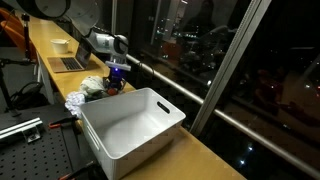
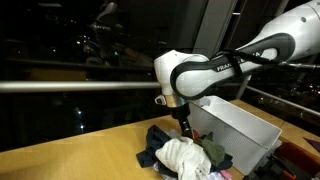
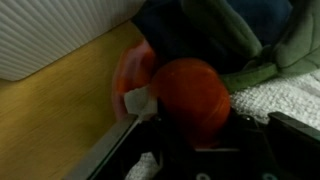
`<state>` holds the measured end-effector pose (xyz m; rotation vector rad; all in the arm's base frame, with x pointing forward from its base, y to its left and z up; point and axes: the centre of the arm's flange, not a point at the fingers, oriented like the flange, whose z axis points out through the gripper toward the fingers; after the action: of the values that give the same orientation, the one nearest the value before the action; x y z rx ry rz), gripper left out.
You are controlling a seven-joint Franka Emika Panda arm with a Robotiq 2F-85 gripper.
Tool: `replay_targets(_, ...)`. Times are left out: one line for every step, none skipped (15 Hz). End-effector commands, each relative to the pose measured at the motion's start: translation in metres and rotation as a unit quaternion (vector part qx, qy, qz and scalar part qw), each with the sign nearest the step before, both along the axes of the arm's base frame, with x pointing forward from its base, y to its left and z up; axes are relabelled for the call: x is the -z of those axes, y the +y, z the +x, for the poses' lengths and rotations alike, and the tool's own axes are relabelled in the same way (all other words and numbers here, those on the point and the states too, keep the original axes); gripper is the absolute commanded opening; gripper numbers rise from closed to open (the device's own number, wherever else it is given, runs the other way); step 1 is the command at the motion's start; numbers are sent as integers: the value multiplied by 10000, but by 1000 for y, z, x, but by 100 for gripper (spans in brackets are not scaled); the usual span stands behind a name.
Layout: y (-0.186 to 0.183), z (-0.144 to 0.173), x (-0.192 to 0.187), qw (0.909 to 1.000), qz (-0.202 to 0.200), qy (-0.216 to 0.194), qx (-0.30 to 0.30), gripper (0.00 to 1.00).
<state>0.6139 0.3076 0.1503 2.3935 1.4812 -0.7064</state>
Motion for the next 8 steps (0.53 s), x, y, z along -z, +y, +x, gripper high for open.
replay_targets(-16, -20, -24, 9991, 323, -259, -69, 22)
replay_targets(-19, -24, -32, 9986, 384, -342, -85, 13)
replay_targets(-24, -29, -43, 9980, 455, -440, -89, 7)
replay_targets(-32, -36, -55, 9972, 532, -531, -57, 2)
replay_targets(-46, -46, -69, 9962, 589, -643, 31, 4)
replay_targets(-56, -51, -79, 9952, 632, -742, 106, 5)
replay_targets(-66, -54, -87, 9939, 669, -845, 217, 2)
replay_targets(-76, -58, -96, 9925, 696, -952, 333, 3)
